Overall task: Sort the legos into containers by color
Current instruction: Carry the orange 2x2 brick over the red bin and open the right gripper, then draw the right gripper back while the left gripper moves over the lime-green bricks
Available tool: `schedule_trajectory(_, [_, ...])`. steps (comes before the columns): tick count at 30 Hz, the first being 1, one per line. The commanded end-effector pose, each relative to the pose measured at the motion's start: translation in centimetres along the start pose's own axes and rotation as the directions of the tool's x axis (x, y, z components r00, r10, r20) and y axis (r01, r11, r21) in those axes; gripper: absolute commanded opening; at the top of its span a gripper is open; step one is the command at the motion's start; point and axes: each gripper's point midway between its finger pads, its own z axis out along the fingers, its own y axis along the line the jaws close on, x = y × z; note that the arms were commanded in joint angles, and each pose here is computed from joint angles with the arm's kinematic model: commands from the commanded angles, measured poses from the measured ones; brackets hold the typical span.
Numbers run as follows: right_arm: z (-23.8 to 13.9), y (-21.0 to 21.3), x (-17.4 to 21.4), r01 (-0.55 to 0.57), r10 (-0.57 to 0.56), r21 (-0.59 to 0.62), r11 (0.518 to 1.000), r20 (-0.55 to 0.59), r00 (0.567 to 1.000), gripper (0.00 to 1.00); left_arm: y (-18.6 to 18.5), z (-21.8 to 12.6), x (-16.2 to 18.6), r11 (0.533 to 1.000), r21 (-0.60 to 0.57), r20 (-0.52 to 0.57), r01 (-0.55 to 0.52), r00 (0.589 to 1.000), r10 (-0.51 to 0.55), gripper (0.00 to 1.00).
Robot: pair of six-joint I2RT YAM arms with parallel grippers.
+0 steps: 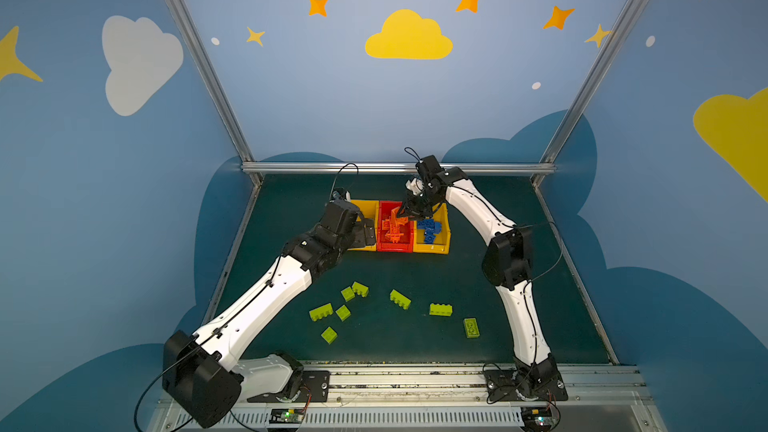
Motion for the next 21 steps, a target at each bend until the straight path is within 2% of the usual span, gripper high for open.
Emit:
schedule_trajectory(1, [0.5,0.5,0.4,-0.033,0.033,-0.020,0.999,-0.037,0.999,0.28,1.7,-0.5,0.6,0.999,-0.046,-0.018,0.005,1.000,-0.006,1.00])
schedule_trajectory(3, [1.1,0.3,0.3,-0.046,0.045,-0.023,0.999,-0.042,0.998,0.37,2.2,-0.7,0.6,0.999,-0.054,-0.021,0.008,1.000,-0.010,1.00])
schedule_trajectory(5, [1.5,0.2,0.3,-0.058,0.056,-0.029,0.998,-0.045,0.997,0.55,2.5,-0.9,0.6,0.998,-0.060,-0.022,0.011,1.000,-0.012,1.00])
schedule_trajectory(7, [1.4,0.5,0.0,-0.056,0.055,-0.041,0.998,-0.037,0.998,0.63,2.8,-1.0,0.6,0.998,-0.062,-0.025,0.015,1.000,-0.016,1.00])
schedule_trajectory(13, [-0.3,1.4,-0.4,-0.034,0.035,-0.042,0.999,0.003,0.999,0.66,3.0,-1.3,0.6,0.999,-0.046,-0.031,0.021,0.999,-0.022,1.00])
schedule_trajectory(17, [-1.9,1.7,0.3,-0.019,0.019,-0.025,1.000,0.014,1.000,0.67,2.7,-1.1,1.2,0.999,-0.028,-0.054,0.029,0.998,-0.030,1.00])
schedule_trajectory(21, [-3.7,1.7,1.6,-0.012,0.012,-0.006,1.000,0.027,1.000,0.71,2.6,-0.6,2.2,0.998,-0.018,-0.089,0.065,0.994,-0.067,1.00])
